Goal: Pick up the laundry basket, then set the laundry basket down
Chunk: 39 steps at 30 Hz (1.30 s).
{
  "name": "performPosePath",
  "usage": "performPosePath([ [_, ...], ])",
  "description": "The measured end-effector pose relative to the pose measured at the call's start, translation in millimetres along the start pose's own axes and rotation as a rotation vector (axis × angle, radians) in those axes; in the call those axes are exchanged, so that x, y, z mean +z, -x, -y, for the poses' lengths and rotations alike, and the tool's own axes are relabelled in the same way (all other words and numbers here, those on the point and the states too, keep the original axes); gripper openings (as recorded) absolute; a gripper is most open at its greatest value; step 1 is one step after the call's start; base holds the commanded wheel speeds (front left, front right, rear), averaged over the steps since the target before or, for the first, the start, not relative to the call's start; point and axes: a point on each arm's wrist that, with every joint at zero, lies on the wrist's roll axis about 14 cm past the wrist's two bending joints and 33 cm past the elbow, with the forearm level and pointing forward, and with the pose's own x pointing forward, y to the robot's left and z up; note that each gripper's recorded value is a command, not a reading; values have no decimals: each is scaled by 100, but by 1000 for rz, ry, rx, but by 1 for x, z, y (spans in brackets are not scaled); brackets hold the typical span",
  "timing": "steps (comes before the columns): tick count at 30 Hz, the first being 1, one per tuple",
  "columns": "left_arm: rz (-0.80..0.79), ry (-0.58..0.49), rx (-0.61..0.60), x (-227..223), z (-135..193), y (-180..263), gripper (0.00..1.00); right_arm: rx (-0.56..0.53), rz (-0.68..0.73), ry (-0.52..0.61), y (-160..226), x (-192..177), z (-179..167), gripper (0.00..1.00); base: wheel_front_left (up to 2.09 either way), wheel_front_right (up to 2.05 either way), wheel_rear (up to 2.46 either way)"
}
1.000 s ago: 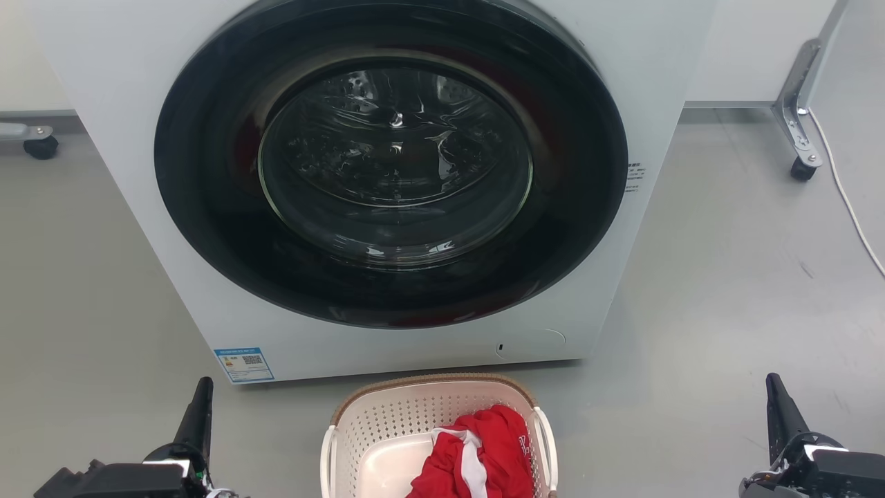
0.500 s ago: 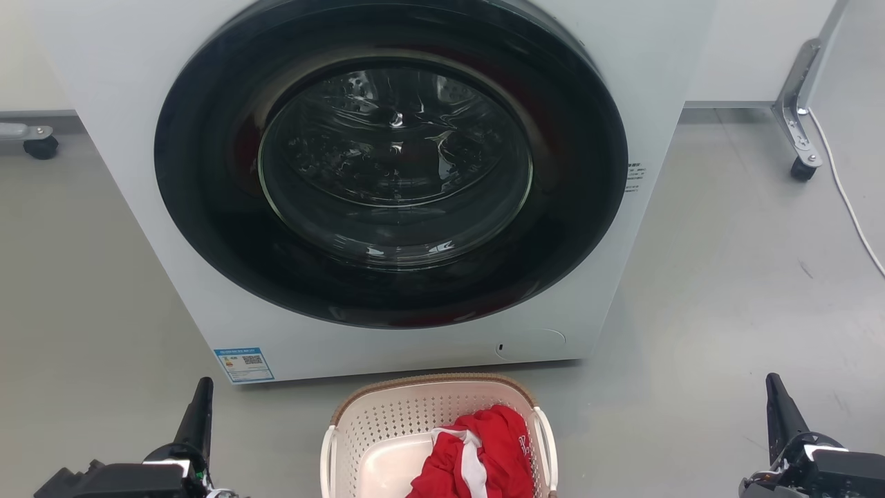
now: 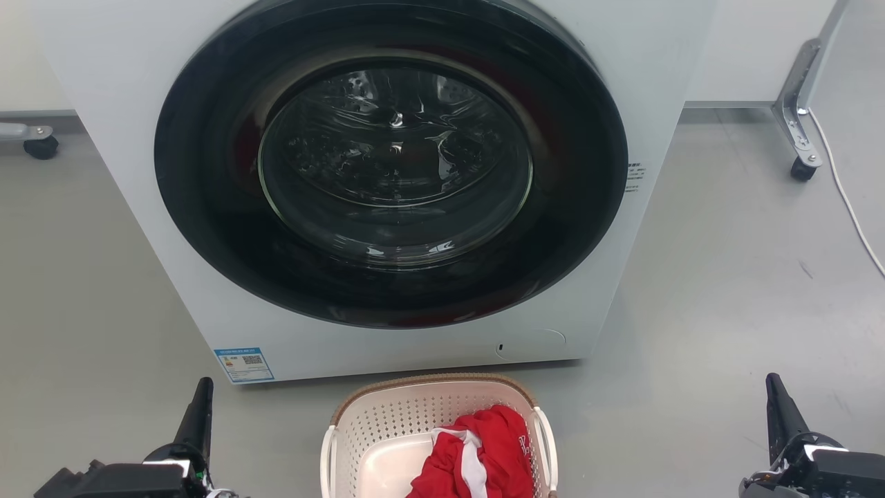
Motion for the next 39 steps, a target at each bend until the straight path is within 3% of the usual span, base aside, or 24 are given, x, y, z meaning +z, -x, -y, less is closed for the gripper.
performPosePath([
  [39, 0, 0, 1, 0, 0, 0, 0, 0, 0, 0, 0, 0, 0, 0, 0, 0, 0],
])
